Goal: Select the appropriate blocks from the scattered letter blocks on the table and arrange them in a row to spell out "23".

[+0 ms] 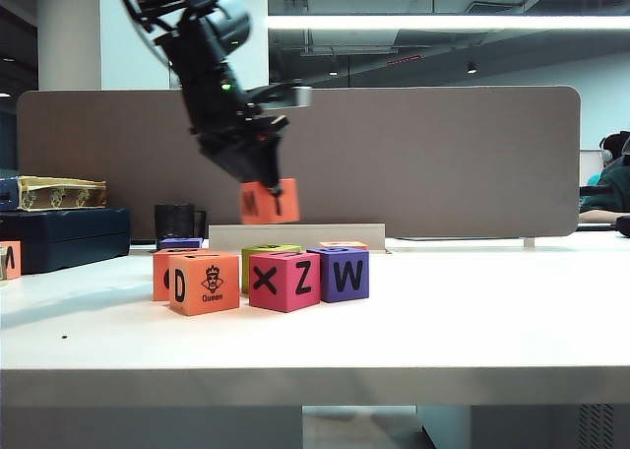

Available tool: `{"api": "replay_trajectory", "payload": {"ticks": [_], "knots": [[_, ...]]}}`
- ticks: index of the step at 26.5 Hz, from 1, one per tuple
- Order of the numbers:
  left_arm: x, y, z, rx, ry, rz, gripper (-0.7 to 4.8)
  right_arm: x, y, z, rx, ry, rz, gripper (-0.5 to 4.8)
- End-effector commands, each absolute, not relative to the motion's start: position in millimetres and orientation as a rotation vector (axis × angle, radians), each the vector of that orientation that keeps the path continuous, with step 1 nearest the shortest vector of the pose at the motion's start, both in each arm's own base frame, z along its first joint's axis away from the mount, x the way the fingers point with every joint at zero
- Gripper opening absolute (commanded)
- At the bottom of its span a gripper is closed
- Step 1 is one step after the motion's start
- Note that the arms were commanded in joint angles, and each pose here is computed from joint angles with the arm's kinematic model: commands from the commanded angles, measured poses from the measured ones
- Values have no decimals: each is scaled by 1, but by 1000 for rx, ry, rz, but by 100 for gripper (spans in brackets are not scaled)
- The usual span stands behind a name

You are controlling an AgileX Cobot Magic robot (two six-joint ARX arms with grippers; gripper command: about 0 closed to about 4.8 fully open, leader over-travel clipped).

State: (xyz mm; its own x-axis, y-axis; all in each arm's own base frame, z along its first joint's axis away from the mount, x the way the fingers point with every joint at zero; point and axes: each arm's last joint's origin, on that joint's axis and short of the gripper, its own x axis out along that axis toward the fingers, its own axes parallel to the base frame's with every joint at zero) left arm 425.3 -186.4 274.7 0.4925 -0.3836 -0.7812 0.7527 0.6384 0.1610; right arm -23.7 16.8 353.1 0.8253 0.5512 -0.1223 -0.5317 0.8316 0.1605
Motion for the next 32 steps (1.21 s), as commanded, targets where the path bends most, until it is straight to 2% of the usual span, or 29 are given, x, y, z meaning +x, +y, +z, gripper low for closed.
{"api": "replay_trajectory", "payload": {"ticks": [1, 10, 18, 22, 32], "knots": [[411, -210, 277, 663, 744, -836, 174, -23, 17, 355, 114, 156, 577, -1], [376, -270, 276, 724, 693, -970, 174, -23, 17, 355, 111, 156, 577, -1], [346, -307, 273, 754, 669, -1113, 174, -23, 17, 354, 112, 158, 577, -1], [340, -321, 261, 800, 658, -1179, 174, -22, 17, 353, 115, 166, 577, -1], [351, -328, 222, 819, 732, -1196, 174, -23, 17, 349, 123, 203, 575, -1]]}}
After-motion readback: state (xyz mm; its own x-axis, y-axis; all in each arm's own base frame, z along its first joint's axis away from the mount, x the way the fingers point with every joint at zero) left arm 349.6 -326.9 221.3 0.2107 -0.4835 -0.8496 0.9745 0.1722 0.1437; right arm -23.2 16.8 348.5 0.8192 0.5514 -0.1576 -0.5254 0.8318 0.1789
